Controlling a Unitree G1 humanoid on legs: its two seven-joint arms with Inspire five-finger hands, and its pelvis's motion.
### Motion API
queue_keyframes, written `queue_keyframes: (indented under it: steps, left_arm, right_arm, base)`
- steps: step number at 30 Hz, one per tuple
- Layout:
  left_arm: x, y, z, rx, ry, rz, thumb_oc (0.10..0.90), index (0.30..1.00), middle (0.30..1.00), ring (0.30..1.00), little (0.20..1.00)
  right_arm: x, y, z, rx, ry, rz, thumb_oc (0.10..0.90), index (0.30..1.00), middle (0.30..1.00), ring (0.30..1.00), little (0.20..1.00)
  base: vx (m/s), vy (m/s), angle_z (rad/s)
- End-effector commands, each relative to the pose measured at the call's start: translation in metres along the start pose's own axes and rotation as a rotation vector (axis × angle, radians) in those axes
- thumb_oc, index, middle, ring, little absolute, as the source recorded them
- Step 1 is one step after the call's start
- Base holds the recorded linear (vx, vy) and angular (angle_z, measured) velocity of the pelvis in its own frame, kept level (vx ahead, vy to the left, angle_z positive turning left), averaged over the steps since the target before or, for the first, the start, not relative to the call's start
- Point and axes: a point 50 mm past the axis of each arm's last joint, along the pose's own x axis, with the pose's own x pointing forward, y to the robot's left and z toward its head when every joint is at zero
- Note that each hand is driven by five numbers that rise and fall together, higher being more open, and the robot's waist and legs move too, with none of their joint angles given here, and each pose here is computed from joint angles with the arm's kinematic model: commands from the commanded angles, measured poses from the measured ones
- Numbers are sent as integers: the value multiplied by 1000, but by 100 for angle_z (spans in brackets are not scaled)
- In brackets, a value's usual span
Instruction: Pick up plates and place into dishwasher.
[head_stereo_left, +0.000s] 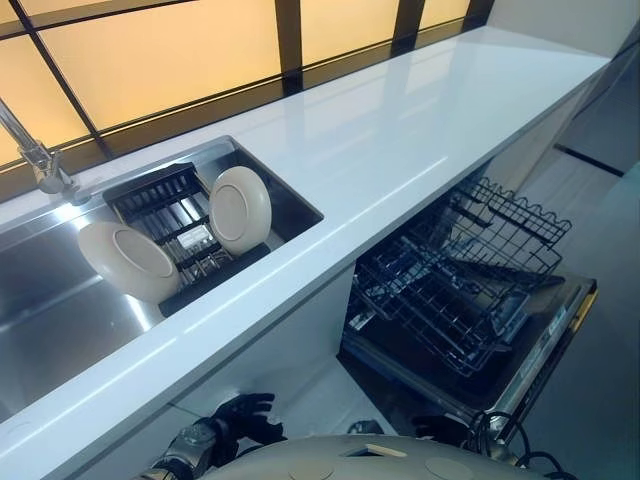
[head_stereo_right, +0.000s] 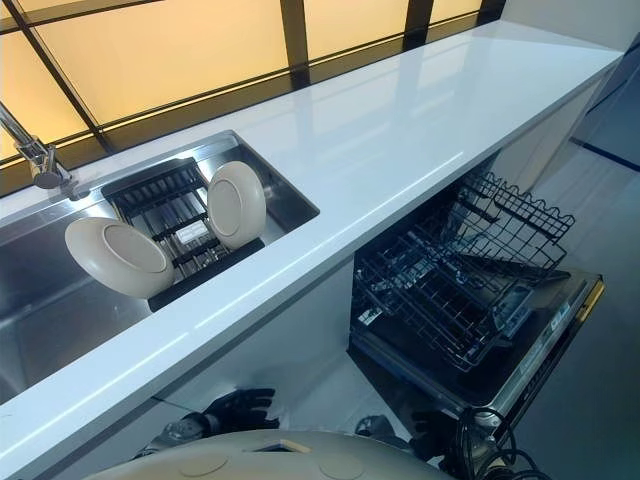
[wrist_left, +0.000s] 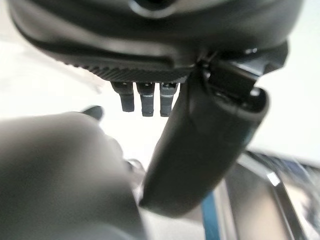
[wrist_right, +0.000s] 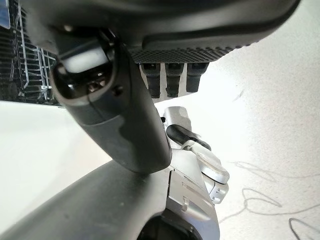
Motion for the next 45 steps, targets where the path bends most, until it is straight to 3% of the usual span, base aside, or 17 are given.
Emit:
queue_keyframes:
  steps: [1, 6, 9, 12, 23, 34, 37, 40, 45]
  left_arm:
    - [-5, 19, 122, 188, -480, -13, 800, 900, 900, 900, 900]
    - [-43, -5, 199, 394, -766, -199, 800, 900, 900, 900, 900]
    - [-76, -35, 244, 537, -953, -355, 800, 900, 900, 900, 900]
    - [-94, -58, 269, 520, -1029, -507, 800, 900, 900, 900, 900]
    - [-135, -138, 307, 464, -1146, -908, 800, 900, 900, 900, 900]
    - [-206, -154, 331, 341, -1440, -1122, 800, 900, 900, 900, 900]
    - [-219, -151, 333, 383, -1543, -1094, 800, 900, 900, 900, 900]
    - [-225, -147, 333, 498, -1635, -959, 800, 900, 900, 900, 900]
    - [-221, -123, 339, 800, -1697, -501, 800, 900, 900, 900, 900]
  right_arm:
    - [5, 10, 59, -47, -176, 74, 800, 900, 900, 900, 900]
    - [4, 12, 63, -49, -184, 65, 800, 900, 900, 900, 900]
    - [5, 18, 62, -66, -185, 66, 800, 900, 900, 900, 900]
    - [6, 24, 62, -78, -187, 73, 800, 900, 900, 900, 900]
    - [10, 41, 69, -78, -203, 69, 800, 900, 900, 900, 900]
    - [11, 43, 54, -127, -134, 56, 800, 900, 900, 900, 900]
    - [11, 44, 59, -124, -165, 56, 800, 900, 900, 900, 900]
    - [11, 43, 67, -116, -188, 51, 800, 900, 900, 900, 900]
    - [12, 39, 67, -138, -179, 44, 800, 900, 900, 900, 900]
  base:
    - [-30, 3, 2]
    - [-24, -2, 1]
    - [0, 0, 0]
    - [29, -33, 3]
    - [18, -55, -5]
    - [-17, -32, -9]
    - [-60, -63, 3]
    - [-52, -77, 8]
    - [-35, -64, 9]
